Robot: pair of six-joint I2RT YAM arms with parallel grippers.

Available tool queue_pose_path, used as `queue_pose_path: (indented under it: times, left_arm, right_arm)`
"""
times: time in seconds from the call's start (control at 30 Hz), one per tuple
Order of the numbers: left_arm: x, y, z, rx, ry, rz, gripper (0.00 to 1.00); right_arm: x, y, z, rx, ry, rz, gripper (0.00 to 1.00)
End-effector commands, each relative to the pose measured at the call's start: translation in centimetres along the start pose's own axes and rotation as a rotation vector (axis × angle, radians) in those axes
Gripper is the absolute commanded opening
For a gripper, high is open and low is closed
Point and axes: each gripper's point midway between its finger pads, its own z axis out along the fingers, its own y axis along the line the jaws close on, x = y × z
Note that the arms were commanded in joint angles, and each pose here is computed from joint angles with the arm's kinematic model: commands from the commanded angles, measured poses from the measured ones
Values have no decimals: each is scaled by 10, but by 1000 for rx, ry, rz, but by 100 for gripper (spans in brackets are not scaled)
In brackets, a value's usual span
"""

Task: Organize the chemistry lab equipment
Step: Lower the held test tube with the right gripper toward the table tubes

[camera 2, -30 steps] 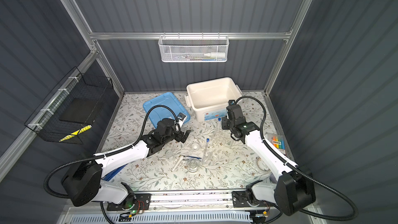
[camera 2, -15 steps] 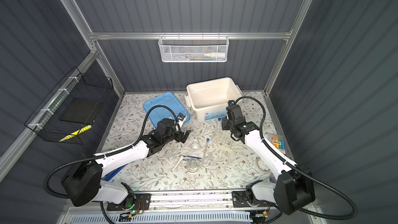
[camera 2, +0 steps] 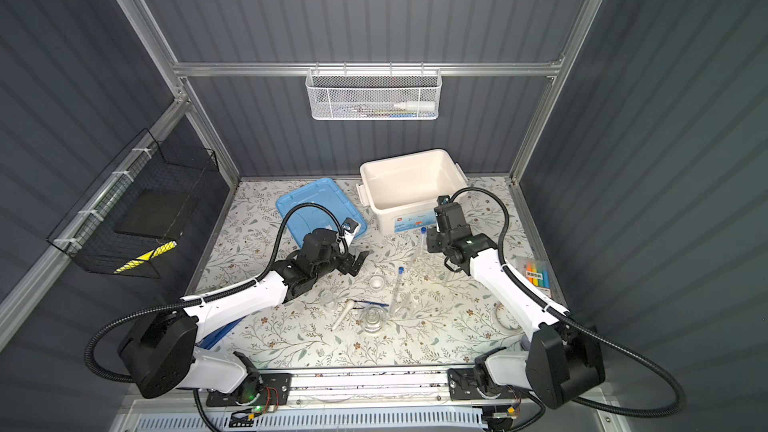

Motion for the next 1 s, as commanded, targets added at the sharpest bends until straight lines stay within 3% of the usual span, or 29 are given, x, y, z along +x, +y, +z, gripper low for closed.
queue_pose_path:
  times: [0.0, 0.97]
  left_arm:
    - [-2, -6, 0, 21, -8, -14, 100]
    - [-6, -18, 9, 88, 1, -30, 100]
  right_arm:
    - [8, 2, 3, -2, 39, -18, 23]
    - [2, 6, 4, -14, 48, -6, 38]
